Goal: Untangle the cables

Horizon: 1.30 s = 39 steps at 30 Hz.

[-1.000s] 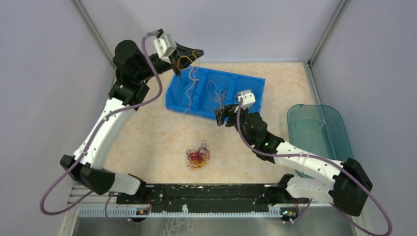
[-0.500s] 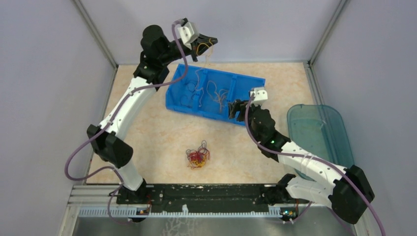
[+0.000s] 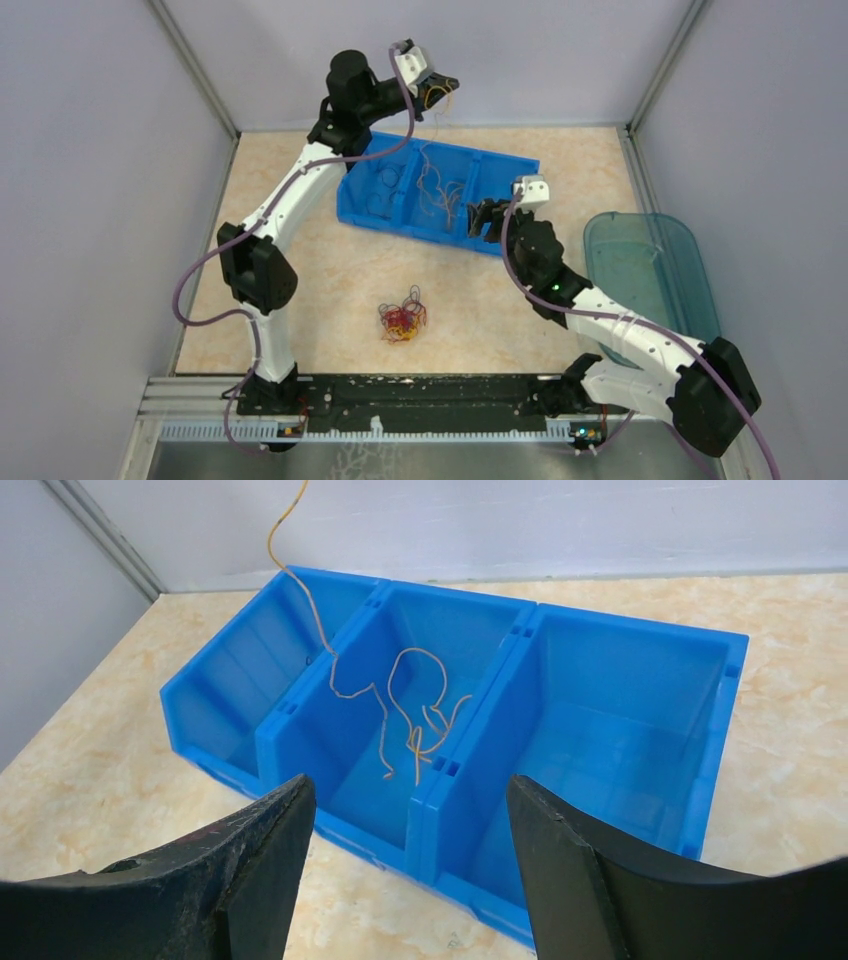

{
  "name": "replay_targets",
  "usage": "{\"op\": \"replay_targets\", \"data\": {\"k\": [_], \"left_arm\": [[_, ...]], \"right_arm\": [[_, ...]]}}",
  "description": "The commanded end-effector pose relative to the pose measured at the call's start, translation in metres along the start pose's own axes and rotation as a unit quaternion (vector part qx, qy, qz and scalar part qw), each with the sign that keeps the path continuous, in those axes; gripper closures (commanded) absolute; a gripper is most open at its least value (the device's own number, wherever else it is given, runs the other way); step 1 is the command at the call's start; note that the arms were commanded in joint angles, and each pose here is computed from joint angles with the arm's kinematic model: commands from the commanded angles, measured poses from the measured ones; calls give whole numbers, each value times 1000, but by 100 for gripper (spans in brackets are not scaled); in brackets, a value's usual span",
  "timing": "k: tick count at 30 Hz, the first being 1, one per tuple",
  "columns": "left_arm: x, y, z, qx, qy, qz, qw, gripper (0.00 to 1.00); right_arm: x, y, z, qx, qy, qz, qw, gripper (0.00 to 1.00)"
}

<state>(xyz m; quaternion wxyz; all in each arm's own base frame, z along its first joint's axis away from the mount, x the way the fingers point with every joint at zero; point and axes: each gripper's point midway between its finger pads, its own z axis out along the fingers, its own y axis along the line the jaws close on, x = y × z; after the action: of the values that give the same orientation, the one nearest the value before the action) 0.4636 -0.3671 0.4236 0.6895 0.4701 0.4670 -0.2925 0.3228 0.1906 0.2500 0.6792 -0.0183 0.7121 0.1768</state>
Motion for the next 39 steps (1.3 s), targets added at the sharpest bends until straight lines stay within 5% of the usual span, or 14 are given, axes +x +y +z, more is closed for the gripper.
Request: {"op": "replay_targets", "data": {"k": [1, 5, 14, 25, 35, 36, 39], "left_arm": [[5, 17, 2, -54, -3, 30, 998, 100], [62, 18, -8, -93, 74, 15, 993, 100], [179, -32, -39, -37, 279, -16, 959, 98], [256, -58, -58, 17, 456, 56, 888, 95], [267, -22, -68, -51, 504, 125, 853, 94], [268, -21, -68, -54, 508, 128, 850, 91], [266, -22, -68, -53, 506, 120, 853, 53]], "right_arm": [[-19, -1, 0, -1, -30, 17, 999, 29], [-20, -6, -3, 7, -29, 22, 999, 29], [-27, -13, -9, 13, -28, 32, 999, 29], [-29, -18, -11, 18, -22, 46, 999, 29], [-31, -16, -11, 14, -22, 58, 998, 29], [-31, -17, -11, 15, -22, 59, 998, 29], [-32, -18, -13, 18, -24, 62, 998, 29]]}}
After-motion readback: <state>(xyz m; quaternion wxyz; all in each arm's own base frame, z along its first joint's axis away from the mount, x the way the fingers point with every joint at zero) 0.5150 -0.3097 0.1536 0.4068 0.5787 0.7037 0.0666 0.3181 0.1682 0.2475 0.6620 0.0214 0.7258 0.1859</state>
